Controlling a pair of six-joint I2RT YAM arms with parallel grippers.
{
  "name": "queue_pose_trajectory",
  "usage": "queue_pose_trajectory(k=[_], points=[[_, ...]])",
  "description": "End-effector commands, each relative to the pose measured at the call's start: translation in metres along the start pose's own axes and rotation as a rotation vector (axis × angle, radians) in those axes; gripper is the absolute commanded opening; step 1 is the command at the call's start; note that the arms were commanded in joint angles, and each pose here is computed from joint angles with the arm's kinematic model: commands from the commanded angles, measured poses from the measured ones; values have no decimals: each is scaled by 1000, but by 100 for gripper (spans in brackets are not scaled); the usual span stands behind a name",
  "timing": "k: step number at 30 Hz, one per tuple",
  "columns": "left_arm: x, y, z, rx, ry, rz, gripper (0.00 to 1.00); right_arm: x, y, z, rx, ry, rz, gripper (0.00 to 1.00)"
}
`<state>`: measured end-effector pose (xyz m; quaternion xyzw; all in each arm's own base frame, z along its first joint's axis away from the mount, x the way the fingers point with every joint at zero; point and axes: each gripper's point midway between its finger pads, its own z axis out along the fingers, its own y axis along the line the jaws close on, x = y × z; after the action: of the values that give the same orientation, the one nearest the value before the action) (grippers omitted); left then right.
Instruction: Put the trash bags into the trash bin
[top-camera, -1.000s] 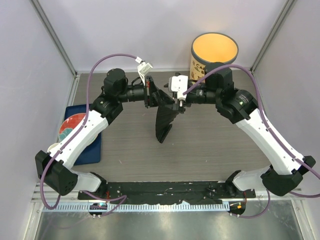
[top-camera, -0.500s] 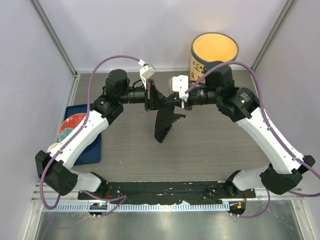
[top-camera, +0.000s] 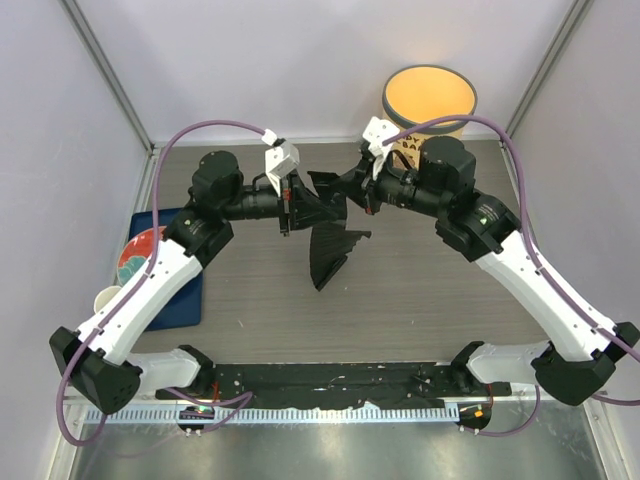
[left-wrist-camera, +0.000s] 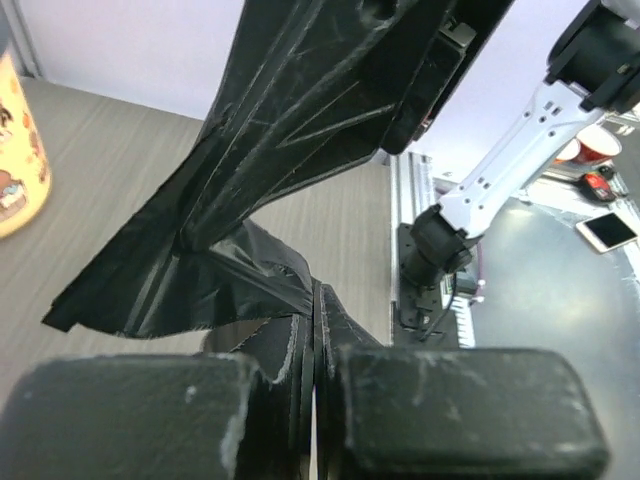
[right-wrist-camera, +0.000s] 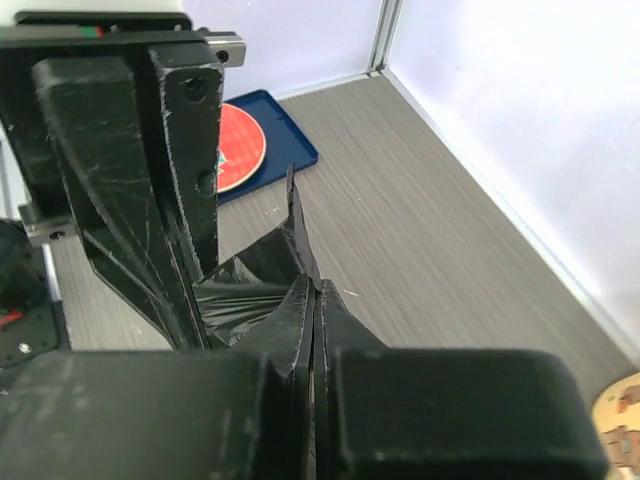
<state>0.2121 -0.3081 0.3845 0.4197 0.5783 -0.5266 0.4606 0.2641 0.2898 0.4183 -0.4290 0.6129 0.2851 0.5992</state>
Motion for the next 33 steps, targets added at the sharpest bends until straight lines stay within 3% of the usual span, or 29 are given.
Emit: queue_pose_trajectory(k=[1,4,8,10,13,16,19,27,30,33], points=[[-20,-29,0,77,2,210,0,-29,-40,-12,200,-119,136,1],[-6,-20,-3,39,63,263,0,-37,-59,-20,239,-159,169,1],[8,3,-9,-102,112,233,0,-53,-53,-28,127,-243,244,1],[5,9,-12,-128,78,200,1,-56,-38,-27,43,-257,243,1],[-11,15,-20,-151,-22,116,36,-53,-23,-27,-43,-257,252,1],[-27,15,-27,-153,-89,111,56,-53,-9,-29,-127,-261,233,1],[-40,4,-28,-103,-110,158,59,-54,6,-32,-220,-263,203,1],[-61,-20,-21,66,-120,243,58,-50,36,-38,-423,-232,176,1],[-65,-33,-21,141,-105,270,49,-43,43,-38,-478,-201,196,1],[-68,-40,-22,177,-98,281,32,-39,44,-36,-491,-181,213,1]])
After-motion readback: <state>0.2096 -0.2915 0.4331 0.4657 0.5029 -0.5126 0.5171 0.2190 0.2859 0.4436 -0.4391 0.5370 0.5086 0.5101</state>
